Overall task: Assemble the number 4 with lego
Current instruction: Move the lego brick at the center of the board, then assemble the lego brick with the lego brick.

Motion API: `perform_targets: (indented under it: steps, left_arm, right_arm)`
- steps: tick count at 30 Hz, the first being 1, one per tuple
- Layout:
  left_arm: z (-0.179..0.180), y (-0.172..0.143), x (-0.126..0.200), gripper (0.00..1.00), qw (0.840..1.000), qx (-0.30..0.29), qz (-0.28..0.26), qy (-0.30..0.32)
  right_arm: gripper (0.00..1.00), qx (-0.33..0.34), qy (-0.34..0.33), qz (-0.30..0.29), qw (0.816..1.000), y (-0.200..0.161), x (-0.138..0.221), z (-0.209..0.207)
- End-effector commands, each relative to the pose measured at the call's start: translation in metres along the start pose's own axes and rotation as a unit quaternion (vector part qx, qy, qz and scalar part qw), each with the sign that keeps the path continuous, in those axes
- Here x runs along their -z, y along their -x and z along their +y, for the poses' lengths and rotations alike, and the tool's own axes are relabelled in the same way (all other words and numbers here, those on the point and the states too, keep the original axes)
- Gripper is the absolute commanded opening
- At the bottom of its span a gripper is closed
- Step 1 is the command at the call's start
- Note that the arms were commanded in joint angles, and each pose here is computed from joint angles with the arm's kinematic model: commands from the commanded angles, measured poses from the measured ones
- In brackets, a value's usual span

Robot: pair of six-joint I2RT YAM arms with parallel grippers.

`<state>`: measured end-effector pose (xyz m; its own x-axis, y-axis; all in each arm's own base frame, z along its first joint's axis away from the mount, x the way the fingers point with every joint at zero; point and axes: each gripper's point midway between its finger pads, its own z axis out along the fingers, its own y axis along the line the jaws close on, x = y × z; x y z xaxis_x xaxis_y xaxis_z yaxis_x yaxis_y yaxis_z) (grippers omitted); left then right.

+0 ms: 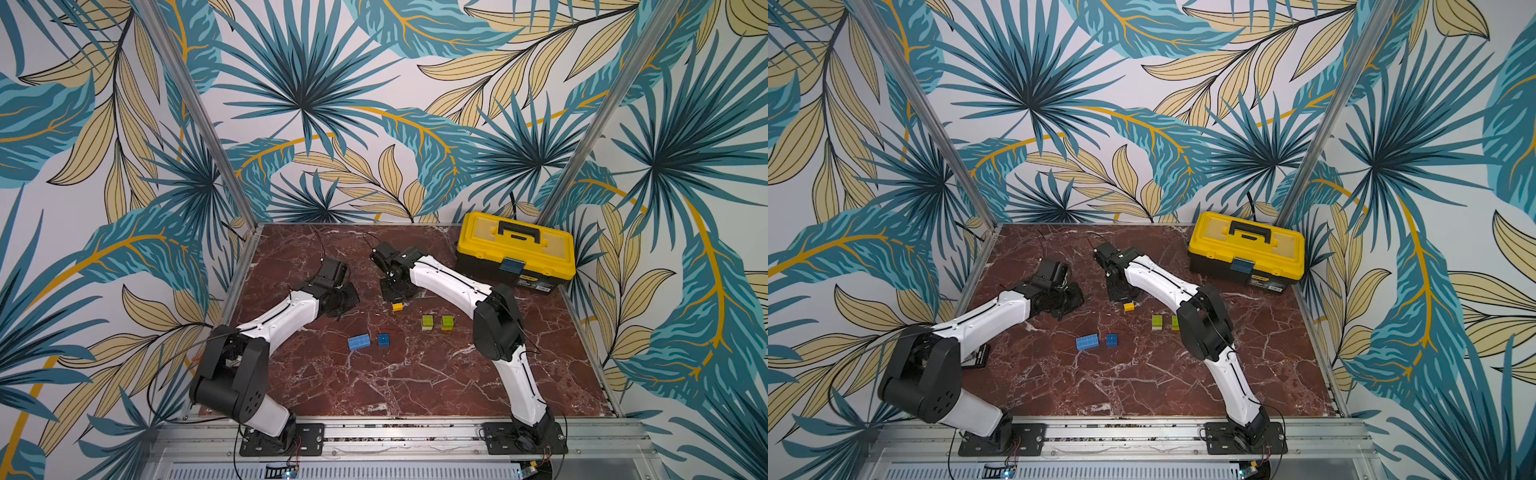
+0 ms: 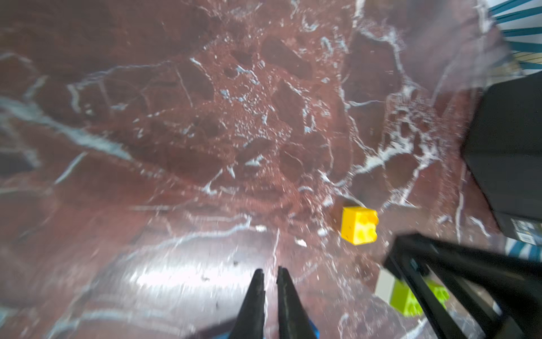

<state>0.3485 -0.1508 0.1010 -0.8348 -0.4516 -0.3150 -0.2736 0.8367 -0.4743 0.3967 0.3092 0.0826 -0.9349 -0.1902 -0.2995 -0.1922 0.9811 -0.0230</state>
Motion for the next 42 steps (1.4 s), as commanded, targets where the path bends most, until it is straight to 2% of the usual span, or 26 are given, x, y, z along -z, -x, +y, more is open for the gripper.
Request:
perform_targets:
  steps: [1, 10, 33, 36, 40, 42]
  left_arm:
    - [0.028, -0.026, 0.011, 0.14, 0.999, -0.003, 0.025, 0.039]
    - [0.035, -0.036, 0.029, 0.15, 0.999, -0.009, 0.025, 0.038]
    - [0.033, -0.037, 0.029, 0.19, 0.999, -0.015, 0.028, 0.034]
    - [0.032, -0.036, 0.030, 0.19, 0.999, -0.018, 0.028, 0.034]
    - [0.030, -0.036, 0.033, 0.19, 0.999, -0.020, 0.029, 0.030]
    - [0.028, -0.036, 0.035, 0.20, 0.999, -0.018, 0.027, 0.027]
  right_arm:
    - [0.27, 0.021, -0.007, 0.023, 0.999, -0.005, -0.009, -0.003]
    - [0.27, 0.036, -0.022, 0.048, 0.998, -0.007, -0.022, -0.007]
    - [0.28, 0.042, -0.034, 0.082, 0.995, -0.018, -0.054, -0.010]
    - [0.28, 0.044, -0.038, 0.112, 0.992, -0.030, -0.070, -0.011]
    - [0.28, 0.010, -0.077, 0.197, 0.977, -0.061, -0.092, -0.026]
    - [0.28, 0.001, -0.081, 0.208, 0.975, -0.068, -0.098, -0.027]
